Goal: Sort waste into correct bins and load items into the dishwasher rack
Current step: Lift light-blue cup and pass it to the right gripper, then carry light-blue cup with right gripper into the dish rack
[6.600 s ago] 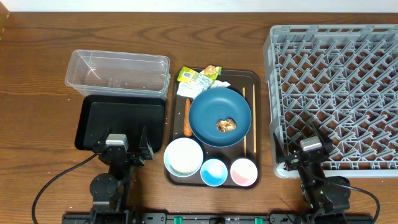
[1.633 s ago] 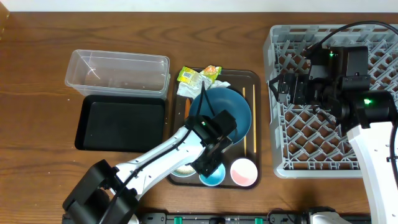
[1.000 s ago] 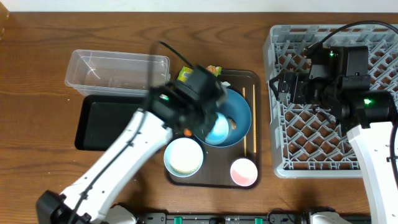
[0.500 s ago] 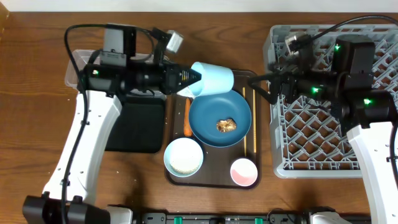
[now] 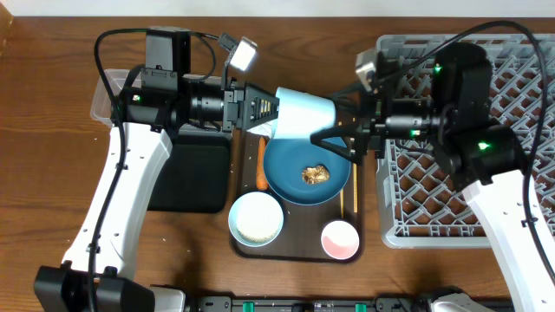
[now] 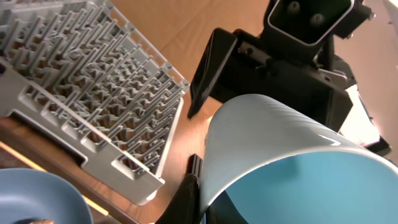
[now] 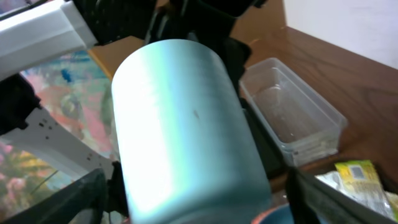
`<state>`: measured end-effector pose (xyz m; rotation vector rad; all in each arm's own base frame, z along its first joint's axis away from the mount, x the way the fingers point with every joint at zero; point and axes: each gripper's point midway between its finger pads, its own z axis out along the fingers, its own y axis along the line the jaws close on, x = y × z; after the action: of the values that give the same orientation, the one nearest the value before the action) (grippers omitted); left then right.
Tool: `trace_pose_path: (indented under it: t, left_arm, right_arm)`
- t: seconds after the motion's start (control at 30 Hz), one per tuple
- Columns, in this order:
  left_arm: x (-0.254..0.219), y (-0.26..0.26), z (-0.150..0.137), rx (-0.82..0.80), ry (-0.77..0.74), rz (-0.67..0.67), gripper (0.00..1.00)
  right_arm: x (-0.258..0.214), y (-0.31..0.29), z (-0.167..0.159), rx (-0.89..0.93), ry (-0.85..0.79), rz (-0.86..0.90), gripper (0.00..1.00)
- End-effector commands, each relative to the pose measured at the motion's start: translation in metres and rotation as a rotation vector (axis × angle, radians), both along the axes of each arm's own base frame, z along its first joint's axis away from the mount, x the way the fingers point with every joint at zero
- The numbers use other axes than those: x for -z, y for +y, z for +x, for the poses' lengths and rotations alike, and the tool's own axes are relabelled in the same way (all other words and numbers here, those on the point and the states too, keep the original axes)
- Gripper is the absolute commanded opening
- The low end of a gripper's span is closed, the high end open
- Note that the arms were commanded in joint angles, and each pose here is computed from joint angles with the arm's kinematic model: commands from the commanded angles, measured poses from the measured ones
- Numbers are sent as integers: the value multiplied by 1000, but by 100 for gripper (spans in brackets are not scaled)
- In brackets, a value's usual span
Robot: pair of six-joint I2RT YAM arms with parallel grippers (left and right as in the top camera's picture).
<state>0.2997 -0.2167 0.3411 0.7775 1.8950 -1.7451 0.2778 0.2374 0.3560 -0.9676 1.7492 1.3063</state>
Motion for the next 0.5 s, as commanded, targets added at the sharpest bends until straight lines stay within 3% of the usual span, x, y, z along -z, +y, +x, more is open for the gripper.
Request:
trace_pose_path:
  t: [0.0,0.2,0.23,0.27,0.33,0.37,0.47]
  left_arm:
    - [-10,-1,-6,40,-10,-39,6]
    - [-10,-2,-6,39,-13,-36,6]
    - [-10,-2,-5,38,-18,-36,12]
    - [-9,-2,-4,33,-21,-31,34]
    - [-5,-2,1,8,-29,-9,63]
    - [-3,-1,3,-6,-33,3,69]
    - [-1,4,11,-41,-47,21,75]
  right_arm:
    - [-7,11,-6,-55,-36,17,80]
    - [-12,13,-4,-56,-70,28,50]
    - [-12,12,-4,-56,-68,28,47]
    - [-12,12,-5,-55,-65,27,47]
    - [-13,10,-5,-42,-67,23,47]
    - [-13,7,-3,-25,-72,17,47]
    - [-7,-7,12,99,-67,-40,45]
